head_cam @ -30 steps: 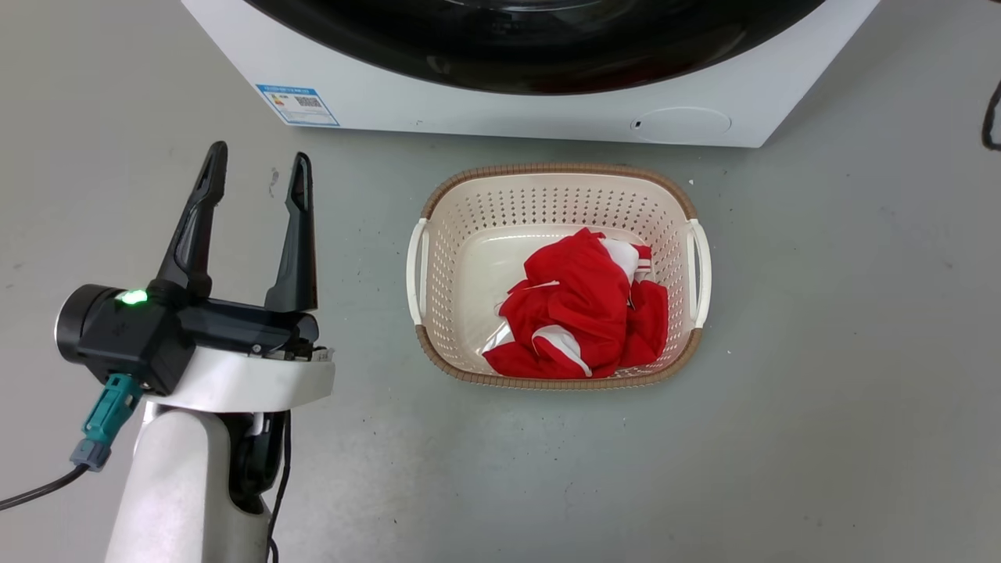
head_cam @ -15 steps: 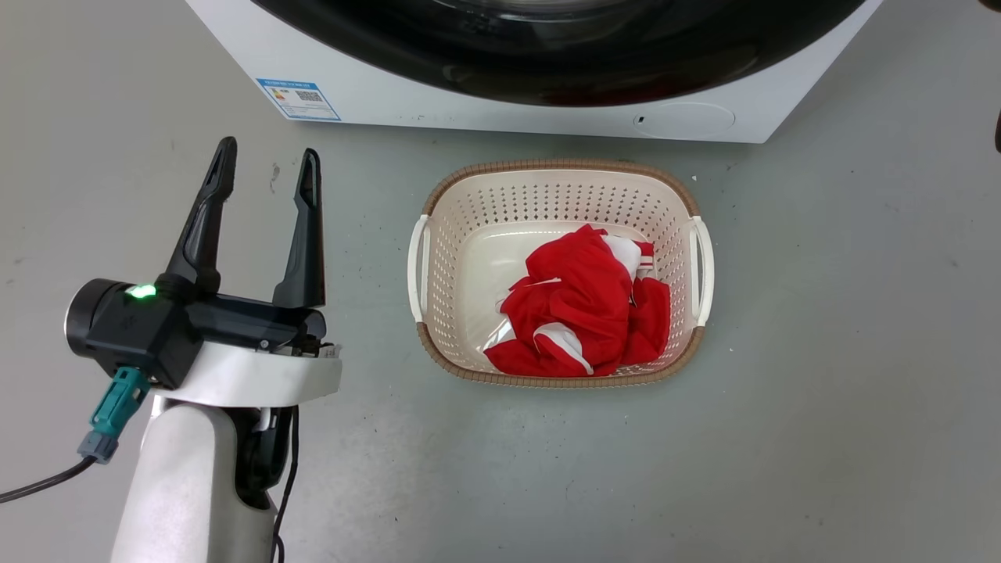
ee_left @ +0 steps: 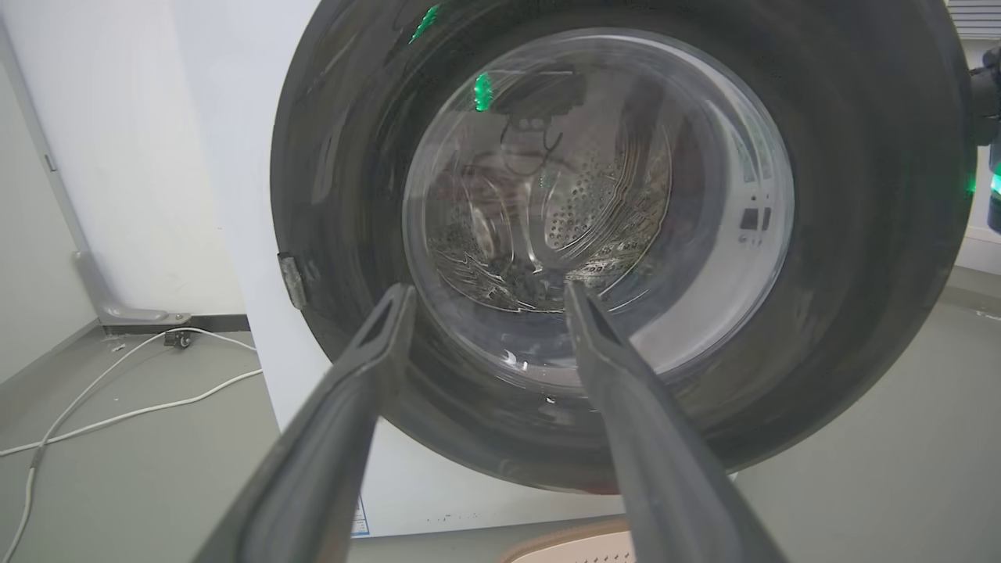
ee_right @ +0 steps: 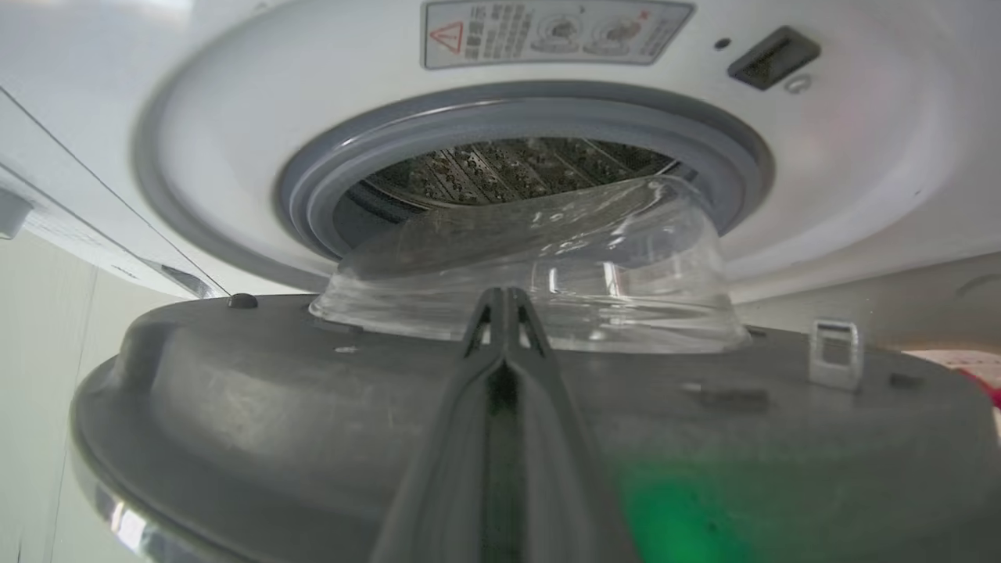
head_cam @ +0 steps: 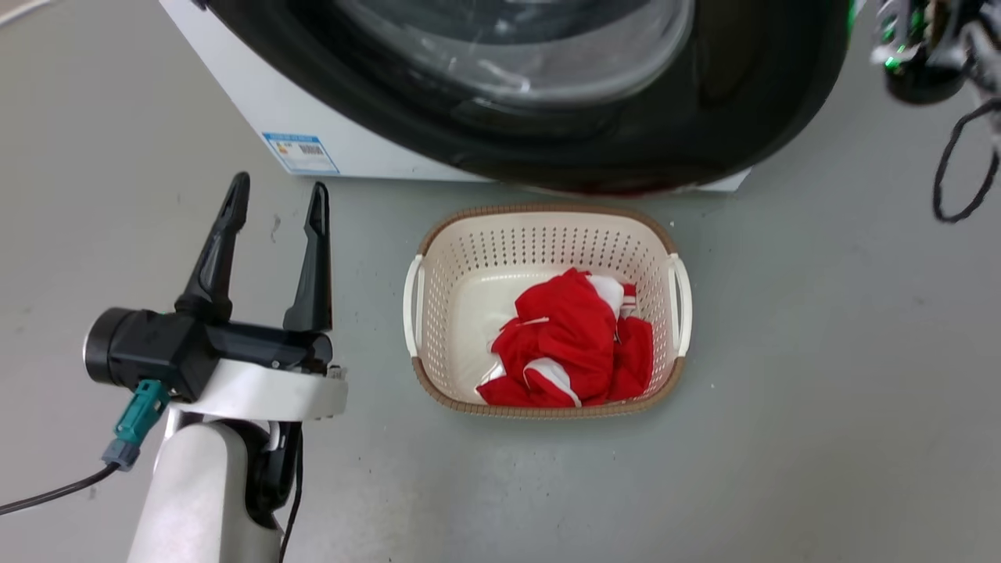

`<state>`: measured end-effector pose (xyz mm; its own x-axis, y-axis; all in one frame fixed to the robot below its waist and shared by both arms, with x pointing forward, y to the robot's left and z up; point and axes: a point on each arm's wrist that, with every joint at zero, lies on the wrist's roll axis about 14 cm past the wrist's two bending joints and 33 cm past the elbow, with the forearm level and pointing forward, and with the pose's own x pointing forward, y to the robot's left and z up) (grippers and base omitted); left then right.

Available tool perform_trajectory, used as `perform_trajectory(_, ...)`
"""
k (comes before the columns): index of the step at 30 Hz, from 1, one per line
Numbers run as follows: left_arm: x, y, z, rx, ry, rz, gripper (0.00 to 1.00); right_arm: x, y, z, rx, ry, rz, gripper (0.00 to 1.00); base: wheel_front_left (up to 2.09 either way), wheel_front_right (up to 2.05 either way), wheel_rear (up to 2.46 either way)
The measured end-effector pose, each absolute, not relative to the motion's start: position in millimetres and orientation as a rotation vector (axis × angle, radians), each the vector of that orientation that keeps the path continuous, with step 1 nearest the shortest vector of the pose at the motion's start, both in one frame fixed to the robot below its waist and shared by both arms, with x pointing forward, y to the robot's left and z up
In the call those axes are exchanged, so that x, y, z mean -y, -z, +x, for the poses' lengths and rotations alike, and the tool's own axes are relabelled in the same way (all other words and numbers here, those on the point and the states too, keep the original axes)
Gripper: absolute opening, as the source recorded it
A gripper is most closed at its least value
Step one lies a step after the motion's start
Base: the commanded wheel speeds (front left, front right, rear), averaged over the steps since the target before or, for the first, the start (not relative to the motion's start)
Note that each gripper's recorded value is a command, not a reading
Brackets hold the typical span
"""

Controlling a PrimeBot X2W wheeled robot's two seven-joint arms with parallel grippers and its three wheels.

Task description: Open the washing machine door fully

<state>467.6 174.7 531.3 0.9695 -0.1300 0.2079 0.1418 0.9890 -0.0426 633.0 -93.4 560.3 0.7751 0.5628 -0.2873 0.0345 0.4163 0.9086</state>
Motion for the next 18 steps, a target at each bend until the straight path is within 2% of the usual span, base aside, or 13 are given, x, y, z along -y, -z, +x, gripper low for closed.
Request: perform_trajectory(18, -177, -548, 410, 0.212, 0.111, -0.059, 1.0, 42, -565, 515, -0.808, -0.623, 1.137, 0.0, 0.0, 0.0, 0.0)
